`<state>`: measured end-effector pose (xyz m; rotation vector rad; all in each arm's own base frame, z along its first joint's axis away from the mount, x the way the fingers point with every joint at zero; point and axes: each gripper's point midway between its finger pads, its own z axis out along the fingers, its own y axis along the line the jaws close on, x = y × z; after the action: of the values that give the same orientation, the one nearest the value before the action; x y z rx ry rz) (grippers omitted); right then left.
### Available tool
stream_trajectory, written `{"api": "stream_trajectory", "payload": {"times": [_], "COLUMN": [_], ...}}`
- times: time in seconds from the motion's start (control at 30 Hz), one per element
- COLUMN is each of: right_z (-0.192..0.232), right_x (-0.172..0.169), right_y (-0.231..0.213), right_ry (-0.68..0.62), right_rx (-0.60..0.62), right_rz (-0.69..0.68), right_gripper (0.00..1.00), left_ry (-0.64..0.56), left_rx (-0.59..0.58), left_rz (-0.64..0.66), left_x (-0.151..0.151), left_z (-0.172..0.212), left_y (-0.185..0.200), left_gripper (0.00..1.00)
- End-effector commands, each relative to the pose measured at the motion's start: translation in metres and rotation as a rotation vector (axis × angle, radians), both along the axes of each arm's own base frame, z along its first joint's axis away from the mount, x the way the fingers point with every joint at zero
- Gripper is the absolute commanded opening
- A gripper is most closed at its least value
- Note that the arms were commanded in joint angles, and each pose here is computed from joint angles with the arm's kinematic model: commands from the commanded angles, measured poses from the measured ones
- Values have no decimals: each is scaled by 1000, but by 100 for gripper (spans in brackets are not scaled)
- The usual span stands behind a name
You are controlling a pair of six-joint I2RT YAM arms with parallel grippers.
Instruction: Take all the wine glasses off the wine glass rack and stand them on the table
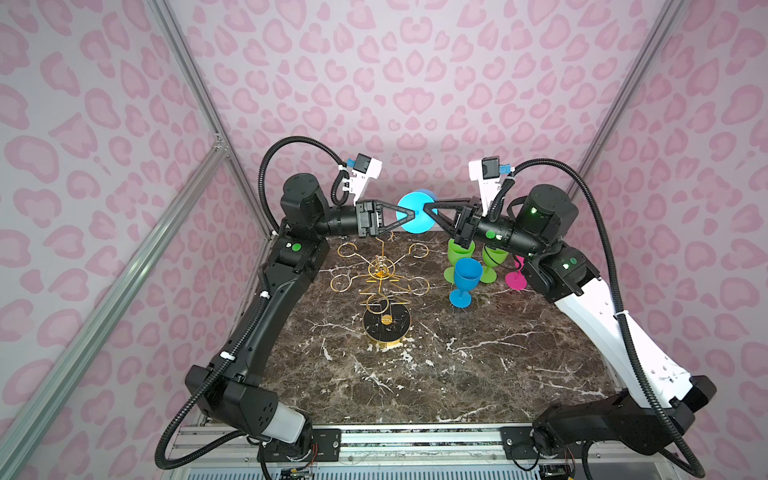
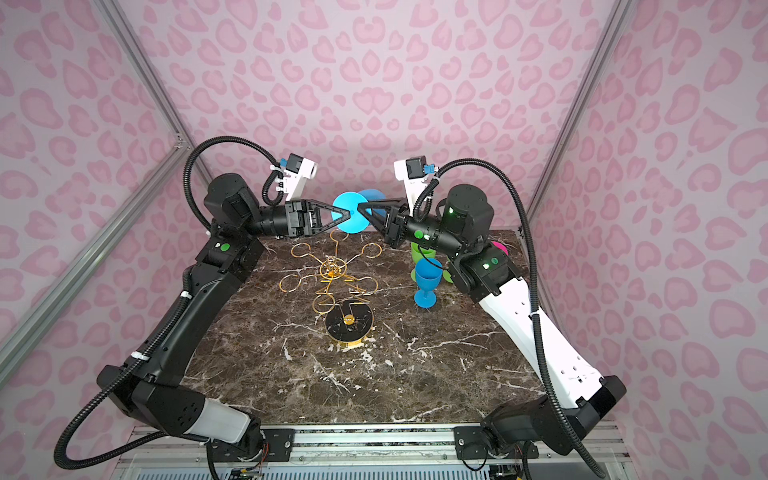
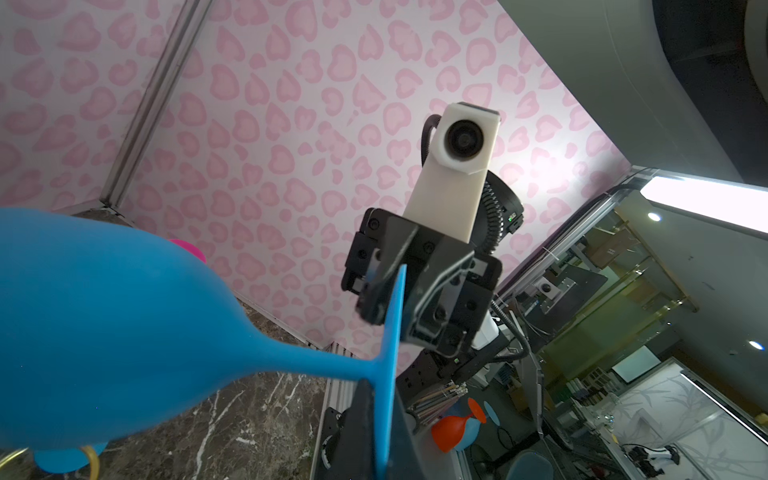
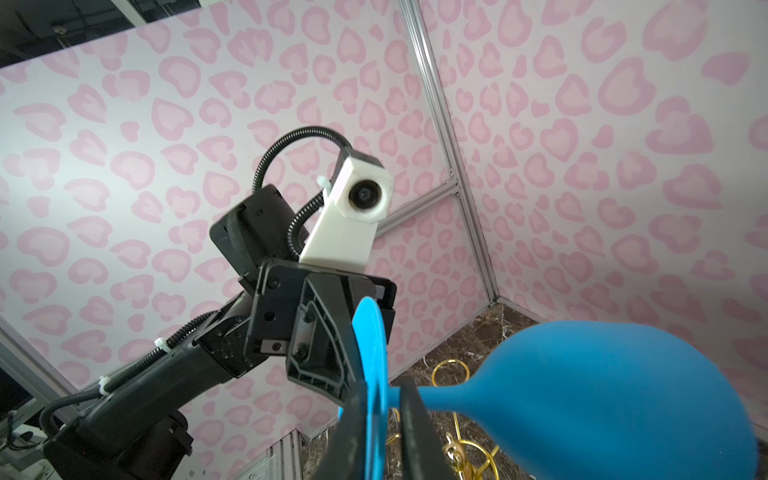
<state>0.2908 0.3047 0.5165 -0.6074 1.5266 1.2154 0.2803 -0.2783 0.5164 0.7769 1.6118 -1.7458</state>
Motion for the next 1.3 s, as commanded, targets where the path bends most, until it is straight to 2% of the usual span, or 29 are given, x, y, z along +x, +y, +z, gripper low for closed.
{"api": "stream_trajectory", "payload": {"times": [0.0, 0.17, 0.27, 0.43, 0.67, 0.93, 1.27], "right_z": [-13, -38, -54, -66, -47, -34, -26], "right_x": [0, 0, 5, 22, 36, 57, 82], "right_y": [-15, -55, -70, -66, -43, -21, -2], "right_ry": [-36, -186, -277, -434, -638, -704, -714], "right_rx": [-74, -189, -238, -336, -293, -240, -219], "right_rz": [-71, -272, -371, -478, -499, -498, -498], "right_gripper": [74, 98, 98, 98, 98, 98, 98], "left_ry": [-85, -21, 25, 85, 132, 165, 204], "left_rx": [-52, -96, -118, -152, -160, -163, -169], "left_rz": [3, 72, 82, 76, 84, 74, 53], "left_x": [-12, 2, 6, 8, 9, 7, 5], "left_z": [31, 46, 50, 51, 49, 50, 48], "left_y": [6, 11, 11, 11, 12, 12, 12], "left_gripper": [4, 3, 3, 3, 3, 4, 3]}}
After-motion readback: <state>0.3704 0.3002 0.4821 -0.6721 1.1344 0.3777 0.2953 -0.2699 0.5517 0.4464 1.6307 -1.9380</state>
